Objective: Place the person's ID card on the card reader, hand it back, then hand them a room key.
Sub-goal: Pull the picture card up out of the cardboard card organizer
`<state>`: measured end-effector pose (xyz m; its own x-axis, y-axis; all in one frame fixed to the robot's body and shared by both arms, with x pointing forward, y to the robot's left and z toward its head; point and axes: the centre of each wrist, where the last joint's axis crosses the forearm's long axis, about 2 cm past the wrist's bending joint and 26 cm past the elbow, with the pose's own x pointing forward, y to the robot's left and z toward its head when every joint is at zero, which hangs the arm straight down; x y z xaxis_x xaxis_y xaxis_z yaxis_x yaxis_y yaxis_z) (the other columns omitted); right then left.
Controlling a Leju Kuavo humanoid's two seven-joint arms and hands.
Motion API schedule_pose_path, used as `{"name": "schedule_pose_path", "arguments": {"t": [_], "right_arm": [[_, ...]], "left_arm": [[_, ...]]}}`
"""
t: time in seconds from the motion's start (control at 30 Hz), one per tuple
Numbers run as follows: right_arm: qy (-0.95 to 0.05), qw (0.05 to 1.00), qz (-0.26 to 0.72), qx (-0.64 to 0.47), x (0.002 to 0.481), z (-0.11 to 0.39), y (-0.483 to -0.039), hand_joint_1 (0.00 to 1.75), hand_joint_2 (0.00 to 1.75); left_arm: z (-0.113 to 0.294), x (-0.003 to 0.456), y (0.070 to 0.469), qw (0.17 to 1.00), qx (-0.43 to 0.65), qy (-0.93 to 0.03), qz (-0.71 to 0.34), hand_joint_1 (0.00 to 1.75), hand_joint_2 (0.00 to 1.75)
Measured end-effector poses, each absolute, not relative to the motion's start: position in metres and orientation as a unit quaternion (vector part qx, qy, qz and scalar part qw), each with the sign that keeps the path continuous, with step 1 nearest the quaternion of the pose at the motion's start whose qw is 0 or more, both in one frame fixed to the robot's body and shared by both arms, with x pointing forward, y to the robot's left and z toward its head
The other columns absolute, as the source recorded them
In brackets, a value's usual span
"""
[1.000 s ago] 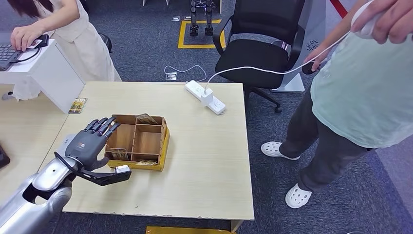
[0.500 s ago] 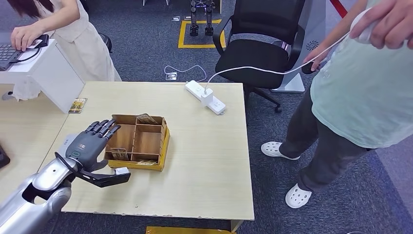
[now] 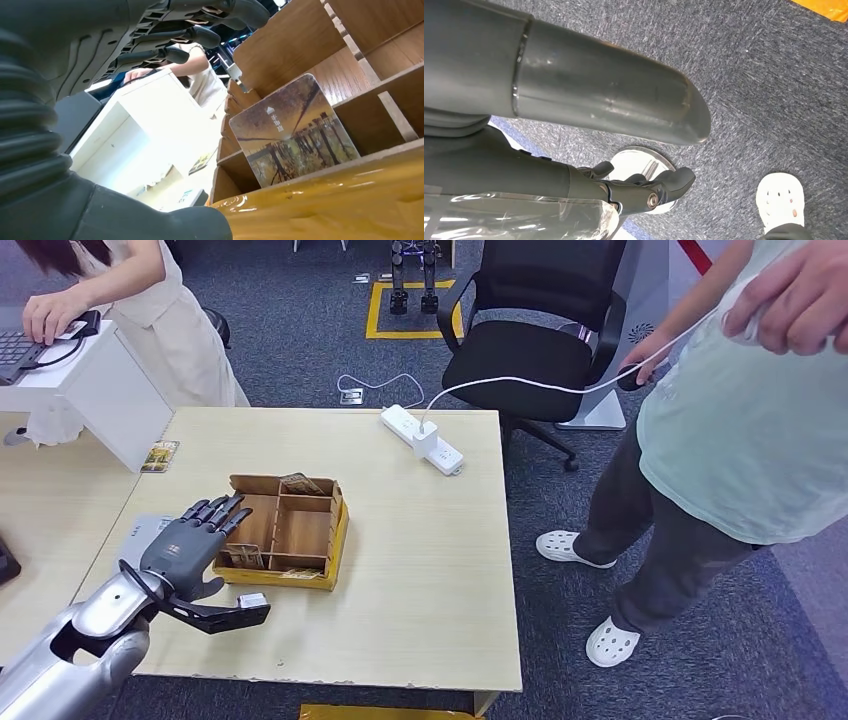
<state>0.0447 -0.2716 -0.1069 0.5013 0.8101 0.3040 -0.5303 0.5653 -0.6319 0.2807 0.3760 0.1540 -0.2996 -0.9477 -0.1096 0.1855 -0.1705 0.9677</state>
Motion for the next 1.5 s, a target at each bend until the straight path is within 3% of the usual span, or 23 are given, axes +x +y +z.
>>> {"name": "schedule_pose_path", "arguments": {"t": [0.07,0.13,0.23,0.33,0.47,0.63,0.8,0.9,0.97,1.03,1.1,1.5], "right_arm": [[-0.296,0.833,0.402,-0.236,0.045,-0.107,-0.272,0.0,0.0],[-0.296,0.833,0.402,-0.237,0.046,-0.107,-0.272,0.0,0.0],[-0.296,0.833,0.402,-0.238,0.047,-0.107,-0.272,0.0,0.0],[-0.296,0.834,0.401,-0.239,0.047,-0.107,-0.272,0.0,0.0],[-0.296,0.834,0.4,-0.239,0.047,-0.107,-0.272,0.0,0.0],[-0.295,0.834,0.4,-0.239,0.047,-0.107,-0.272,0.0,0.0],[-0.295,0.834,0.4,-0.239,0.047,-0.107,-0.272,0.0,0.0],[-0.295,0.834,0.4,-0.239,0.047,-0.107,-0.272,0.0,0.0],[-0.295,0.834,0.4,-0.239,0.047,-0.107,-0.272,0.0,0.0],[-0.295,0.834,0.4,-0.239,0.048,-0.107,-0.272,0.0,0.0],[-0.295,0.834,0.4,-0.239,0.048,-0.107,-0.272,0.0,0.0],[-0.296,0.832,0.403,-0.239,0.048,-0.107,-0.272,0.0,0.0]], "left_arm": [[0.153,0.28,0.377,0.437,0.399,-0.471,-0.654,1.54,1.75],[0.153,0.28,0.379,0.438,0.398,-0.466,-0.658,1.55,1.75],[0.153,0.28,0.382,0.438,0.397,-0.462,-0.661,1.4,1.75],[0.152,0.28,0.382,0.438,0.397,-0.461,-0.662,1.48,1.75],[0.153,0.279,0.385,0.439,0.397,-0.458,-0.664,1.35,1.75],[0.153,0.279,0.386,0.44,0.396,-0.456,-0.665,1.47,1.75],[0.152,0.278,0.386,0.44,0.396,-0.455,-0.665,1.46,1.75],[0.151,0.277,0.387,0.442,0.394,-0.455,-0.665,1.41,1.75],[0.149,0.275,0.387,0.446,0.389,-0.455,-0.665,1.26,1.75],[0.148,0.274,0.387,0.448,0.386,-0.455,-0.665,0.56,1.75],[0.148,0.274,0.387,0.449,0.386,-0.455,-0.665,0.02,1.75],[0.148,0.273,0.387,0.45,0.388,-0.457,-0.662,0.0,1.75]]}}
